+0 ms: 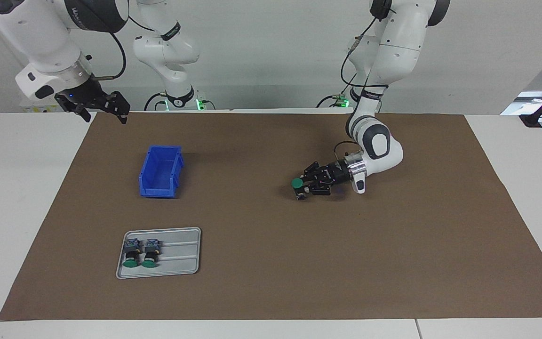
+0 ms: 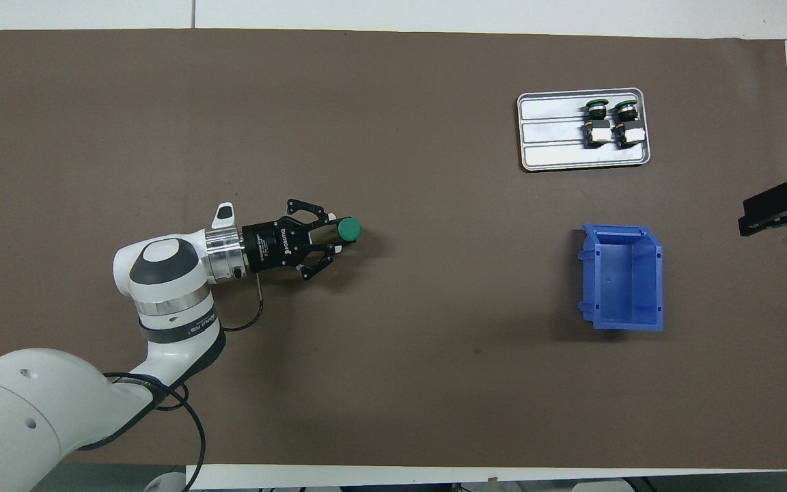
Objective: Place and press button with both arms
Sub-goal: 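Open the left gripper and draw it back from the button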
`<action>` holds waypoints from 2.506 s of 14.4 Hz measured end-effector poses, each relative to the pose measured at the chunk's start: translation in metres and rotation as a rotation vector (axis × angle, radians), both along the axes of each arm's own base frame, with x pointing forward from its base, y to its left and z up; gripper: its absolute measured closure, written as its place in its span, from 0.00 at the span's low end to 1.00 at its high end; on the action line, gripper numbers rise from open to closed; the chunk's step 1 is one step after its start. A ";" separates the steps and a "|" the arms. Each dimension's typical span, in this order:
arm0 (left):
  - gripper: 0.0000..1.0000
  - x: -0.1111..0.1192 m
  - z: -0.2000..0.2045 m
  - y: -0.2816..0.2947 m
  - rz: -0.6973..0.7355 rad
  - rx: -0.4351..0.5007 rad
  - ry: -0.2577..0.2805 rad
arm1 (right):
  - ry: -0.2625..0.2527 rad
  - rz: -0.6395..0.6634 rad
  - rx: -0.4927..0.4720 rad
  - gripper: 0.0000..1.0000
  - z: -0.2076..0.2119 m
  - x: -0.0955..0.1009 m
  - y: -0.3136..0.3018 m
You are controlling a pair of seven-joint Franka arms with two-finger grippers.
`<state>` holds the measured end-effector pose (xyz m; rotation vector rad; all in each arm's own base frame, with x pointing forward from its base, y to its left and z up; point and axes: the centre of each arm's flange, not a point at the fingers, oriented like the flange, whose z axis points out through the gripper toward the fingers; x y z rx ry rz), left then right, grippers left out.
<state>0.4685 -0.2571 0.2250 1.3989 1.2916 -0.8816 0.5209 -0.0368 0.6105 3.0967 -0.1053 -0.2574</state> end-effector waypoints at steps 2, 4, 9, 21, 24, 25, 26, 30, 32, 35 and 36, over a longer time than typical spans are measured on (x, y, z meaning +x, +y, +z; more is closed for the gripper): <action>0.67 -0.002 -0.002 -0.001 -0.002 0.004 -0.002 | 0.000 0.000 0.000 0.00 0.000 0.000 0.000; 0.67 -0.003 -0.003 0.000 -0.001 0.007 -0.002 | 0.000 0.000 0.000 0.00 0.000 0.000 0.000; 0.67 -0.002 -0.003 0.001 0.003 0.014 -0.004 | 0.000 0.000 0.000 0.00 0.000 0.000 0.000; 0.33 -0.004 -0.005 0.000 0.027 0.088 -0.010 | 0.000 0.000 0.000 0.00 0.000 0.000 0.000; 0.08 -0.001 0.000 0.000 0.043 0.091 0.006 | 0.000 0.000 0.000 0.00 0.000 0.000 0.000; 0.00 0.000 0.004 0.001 0.051 0.096 0.007 | 0.000 0.000 0.000 0.00 0.000 0.000 0.000; 0.00 0.003 0.008 0.002 0.062 0.103 0.006 | 0.000 0.000 0.000 0.00 0.000 0.000 0.000; 0.00 0.007 0.024 -0.005 0.076 0.123 -0.011 | 0.000 0.000 0.000 0.00 0.000 0.000 0.000; 0.00 0.007 0.037 -0.007 0.089 0.146 -0.030 | 0.000 0.000 0.000 0.00 0.000 0.000 0.000; 0.00 0.006 0.052 -0.007 0.103 0.170 -0.043 | 0.000 0.000 0.000 0.00 0.000 0.000 0.000; 0.00 0.007 0.057 -0.006 0.102 0.181 -0.045 | 0.000 0.000 0.000 0.00 0.000 0.000 0.000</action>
